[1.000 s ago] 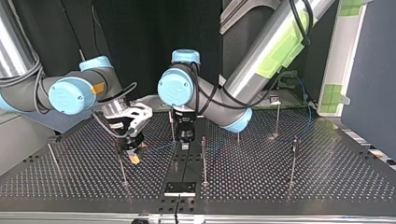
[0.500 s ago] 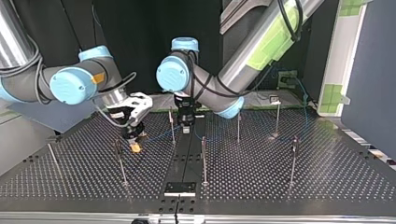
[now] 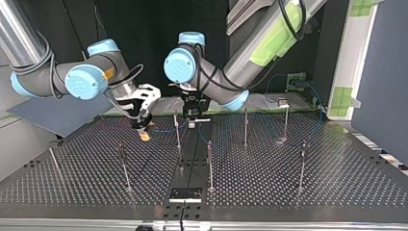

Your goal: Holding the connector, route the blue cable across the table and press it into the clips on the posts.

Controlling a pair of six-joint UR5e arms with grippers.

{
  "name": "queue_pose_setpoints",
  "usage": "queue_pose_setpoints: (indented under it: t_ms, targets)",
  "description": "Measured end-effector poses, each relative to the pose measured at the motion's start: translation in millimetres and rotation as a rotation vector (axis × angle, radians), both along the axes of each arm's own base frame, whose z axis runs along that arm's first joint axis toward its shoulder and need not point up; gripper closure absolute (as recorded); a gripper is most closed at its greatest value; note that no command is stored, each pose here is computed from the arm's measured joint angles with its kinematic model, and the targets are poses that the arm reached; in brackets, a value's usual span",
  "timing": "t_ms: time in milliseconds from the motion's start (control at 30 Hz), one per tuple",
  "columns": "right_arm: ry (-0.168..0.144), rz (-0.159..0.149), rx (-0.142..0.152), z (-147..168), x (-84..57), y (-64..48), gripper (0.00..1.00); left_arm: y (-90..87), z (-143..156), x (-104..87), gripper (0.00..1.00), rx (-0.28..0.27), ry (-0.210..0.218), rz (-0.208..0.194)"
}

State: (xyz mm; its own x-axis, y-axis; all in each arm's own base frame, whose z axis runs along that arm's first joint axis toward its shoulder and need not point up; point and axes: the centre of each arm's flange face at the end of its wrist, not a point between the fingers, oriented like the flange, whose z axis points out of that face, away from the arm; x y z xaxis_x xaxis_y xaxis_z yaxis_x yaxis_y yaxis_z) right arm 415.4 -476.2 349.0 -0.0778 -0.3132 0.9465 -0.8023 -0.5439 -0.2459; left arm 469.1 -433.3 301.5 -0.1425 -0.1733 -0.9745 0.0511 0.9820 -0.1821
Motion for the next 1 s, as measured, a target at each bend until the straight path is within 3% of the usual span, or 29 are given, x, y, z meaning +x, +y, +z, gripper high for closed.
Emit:
queue_pose_setpoints:
  t_ms: [333,600,767,1000]
  targets:
    - [0.056,0.001,0.053,-38,-9.3,15.5,1.00,2.3,-27,-9.4,1.00,-0.001,-0.002,-0.019]
    - [0.055,-0.012,0.075,-62,-15.8,23.0,1.00,-1.8,-62,-11.5,1.00,0.001,0.014,-0.068]
    - [0.052,-0.043,0.082,-79,-23.0,25.3,1.00,-7.9,-85,-6.0,1.00,-0.007,0.013,-0.088]
    - [0.055,-0.098,0.089,-102,-34.8,28.8,1.00,-7.8,-91,-2.2,1.00,-0.019,0.009,-0.086]
